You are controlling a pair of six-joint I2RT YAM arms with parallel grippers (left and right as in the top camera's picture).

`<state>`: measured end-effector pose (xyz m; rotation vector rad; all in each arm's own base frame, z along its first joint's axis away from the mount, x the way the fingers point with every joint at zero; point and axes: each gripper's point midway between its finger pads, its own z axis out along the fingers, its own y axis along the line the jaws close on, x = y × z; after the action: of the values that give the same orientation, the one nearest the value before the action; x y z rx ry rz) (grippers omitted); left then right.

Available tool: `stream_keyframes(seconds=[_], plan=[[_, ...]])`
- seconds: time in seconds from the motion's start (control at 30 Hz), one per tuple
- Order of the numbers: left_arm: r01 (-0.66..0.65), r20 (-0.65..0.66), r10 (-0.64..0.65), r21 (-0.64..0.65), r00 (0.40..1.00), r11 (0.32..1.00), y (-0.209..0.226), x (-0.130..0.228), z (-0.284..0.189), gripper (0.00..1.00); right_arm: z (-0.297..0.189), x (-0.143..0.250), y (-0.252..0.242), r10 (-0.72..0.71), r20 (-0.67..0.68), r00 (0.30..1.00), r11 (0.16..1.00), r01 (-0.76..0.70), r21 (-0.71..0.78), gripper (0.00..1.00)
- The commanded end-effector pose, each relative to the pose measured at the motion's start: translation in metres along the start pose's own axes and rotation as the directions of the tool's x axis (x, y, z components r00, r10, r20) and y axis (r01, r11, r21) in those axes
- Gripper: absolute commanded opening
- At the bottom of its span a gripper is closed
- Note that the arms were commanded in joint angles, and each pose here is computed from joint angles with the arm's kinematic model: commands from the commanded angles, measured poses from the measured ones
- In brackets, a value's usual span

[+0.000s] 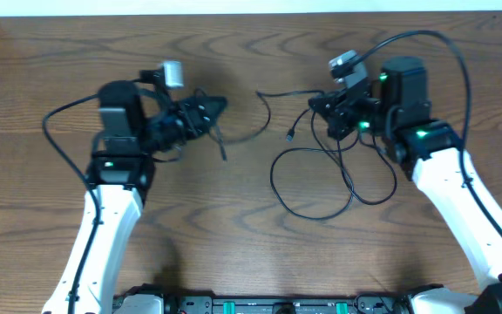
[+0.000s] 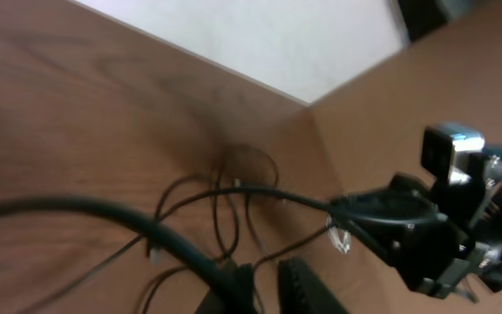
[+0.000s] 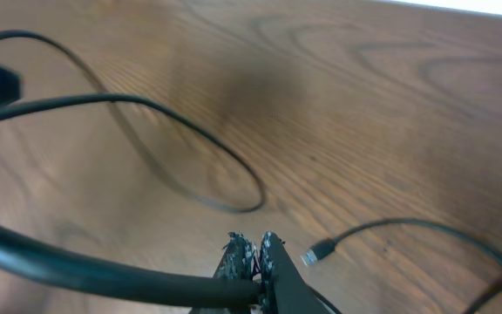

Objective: Untangle cables

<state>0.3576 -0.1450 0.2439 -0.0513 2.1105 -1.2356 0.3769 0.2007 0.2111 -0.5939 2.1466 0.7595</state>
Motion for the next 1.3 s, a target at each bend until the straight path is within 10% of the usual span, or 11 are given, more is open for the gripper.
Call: stream_keyframes(seconds=[0.0,0.33,0.83,0.97,1.1,1.27], plan=[[-0.11,0.008,0.111,-0.051,0.994,0.993,-0.004,0.002,0.008,0.25,0.008,0.005,-0.014,-0.053,-0.03,0.998,0.989,0.056,0.136,0.01],[-0.118,-0.078,0.116,-0.012,0.99,0.993,-0.021,0.03,0.023,0.69,0.018,-0.001,0.018,-0.101,-0.004,0.995,0.994,0.101,0.041,0.01],[-0.186,-0.031,0.183,-0.137,0.983,0.973,-0.026,0.038,0.044,0.74,0.016,0.017,-0.001,0.07,-0.059,0.996,0.987,-0.06,0.149,0.01],[0.256,0.095,-0.246,-0.126,0.965,0.958,-0.027,0.025,0.044,0.74,0.014,0.016,-0.012,0.096,-0.045,0.994,0.973,-0.084,0.216,0.01],[0.634,0.129,-0.623,-0.078,0.772,0.769,-0.027,0.026,0.044,0.75,0.008,0.014,-0.044,0.088,-0.015,0.996,0.912,-0.074,0.403,0.01],[0.811,0.031,-0.811,-0.058,0.584,0.582,-0.044,0.042,0.048,0.75,0.005,0.016,-0.058,0.128,0.009,0.992,0.868,-0.117,0.482,0.01]])
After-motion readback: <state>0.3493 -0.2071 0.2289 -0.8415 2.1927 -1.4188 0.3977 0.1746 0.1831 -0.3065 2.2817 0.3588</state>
